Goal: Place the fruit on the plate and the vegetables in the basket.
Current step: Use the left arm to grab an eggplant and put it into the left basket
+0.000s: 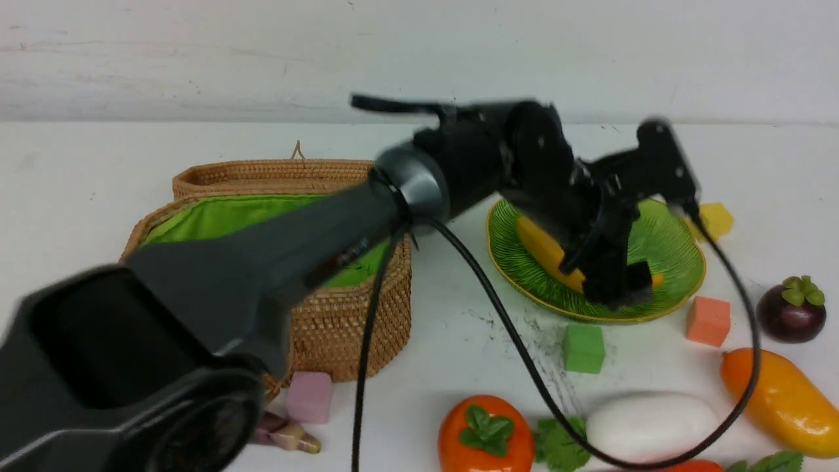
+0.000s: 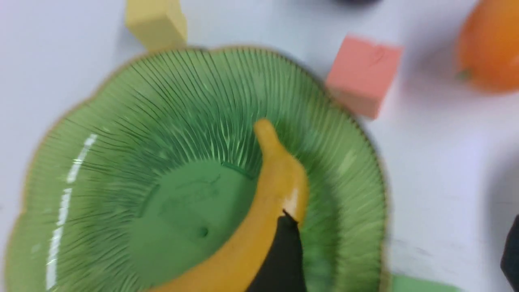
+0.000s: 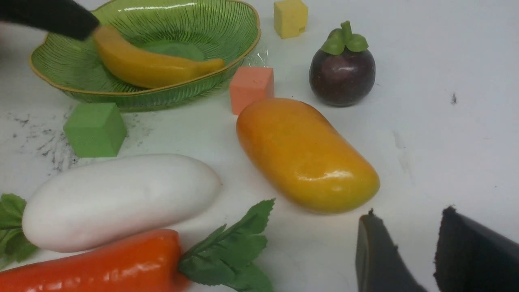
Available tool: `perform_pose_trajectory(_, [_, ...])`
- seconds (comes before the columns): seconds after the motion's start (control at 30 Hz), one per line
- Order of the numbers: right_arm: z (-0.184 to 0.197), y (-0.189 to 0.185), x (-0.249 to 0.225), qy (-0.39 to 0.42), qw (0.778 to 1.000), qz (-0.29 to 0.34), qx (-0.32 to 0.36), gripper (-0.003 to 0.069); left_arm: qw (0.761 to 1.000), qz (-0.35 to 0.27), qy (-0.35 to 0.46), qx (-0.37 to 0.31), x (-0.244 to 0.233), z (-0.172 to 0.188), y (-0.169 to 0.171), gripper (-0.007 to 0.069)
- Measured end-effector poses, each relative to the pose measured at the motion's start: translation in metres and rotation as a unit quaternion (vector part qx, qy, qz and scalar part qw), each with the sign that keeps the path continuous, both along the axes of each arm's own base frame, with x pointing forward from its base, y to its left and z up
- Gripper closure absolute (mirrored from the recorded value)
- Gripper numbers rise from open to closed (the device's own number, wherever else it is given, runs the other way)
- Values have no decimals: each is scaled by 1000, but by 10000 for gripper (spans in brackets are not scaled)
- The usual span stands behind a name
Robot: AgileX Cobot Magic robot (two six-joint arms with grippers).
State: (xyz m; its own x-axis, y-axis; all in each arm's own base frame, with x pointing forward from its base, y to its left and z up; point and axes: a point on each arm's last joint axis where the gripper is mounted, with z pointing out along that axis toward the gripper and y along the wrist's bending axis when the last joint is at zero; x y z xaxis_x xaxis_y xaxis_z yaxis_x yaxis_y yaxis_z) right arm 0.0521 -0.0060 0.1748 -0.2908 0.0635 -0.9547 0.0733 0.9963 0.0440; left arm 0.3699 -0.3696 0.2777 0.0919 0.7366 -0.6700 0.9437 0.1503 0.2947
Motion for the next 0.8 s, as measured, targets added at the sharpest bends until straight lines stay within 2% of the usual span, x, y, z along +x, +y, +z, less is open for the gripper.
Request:
perform_pose_trajectory(0.1, [0,0,0,0,1000,0,0,417,1000,18,19,8,-17,43,19,1])
perform_pose_trajectory(0.27, [0,0,0,0,1000,0,0,417,996,67,53,22,-37,110,79,73])
perform_pose_trajectory(0.5, [0,0,0,0,1000,0,-1,417,985,159,48,-38,-63,184,171,147])
perform_pose_trajectory(0.63, [0,0,0,0,1000,0,-1,417,986,160,40,-30,-94,190,195,159])
perform_pose_trajectory(0.7, [0,0,0,0,1000,0,-1,417,986,164,33,-26,-114,179,207,160])
perform_pose_trajectory(0.8, [0,0,0,0,1000,0,-1,417,980,190,-9,-62,-148,164,229,160])
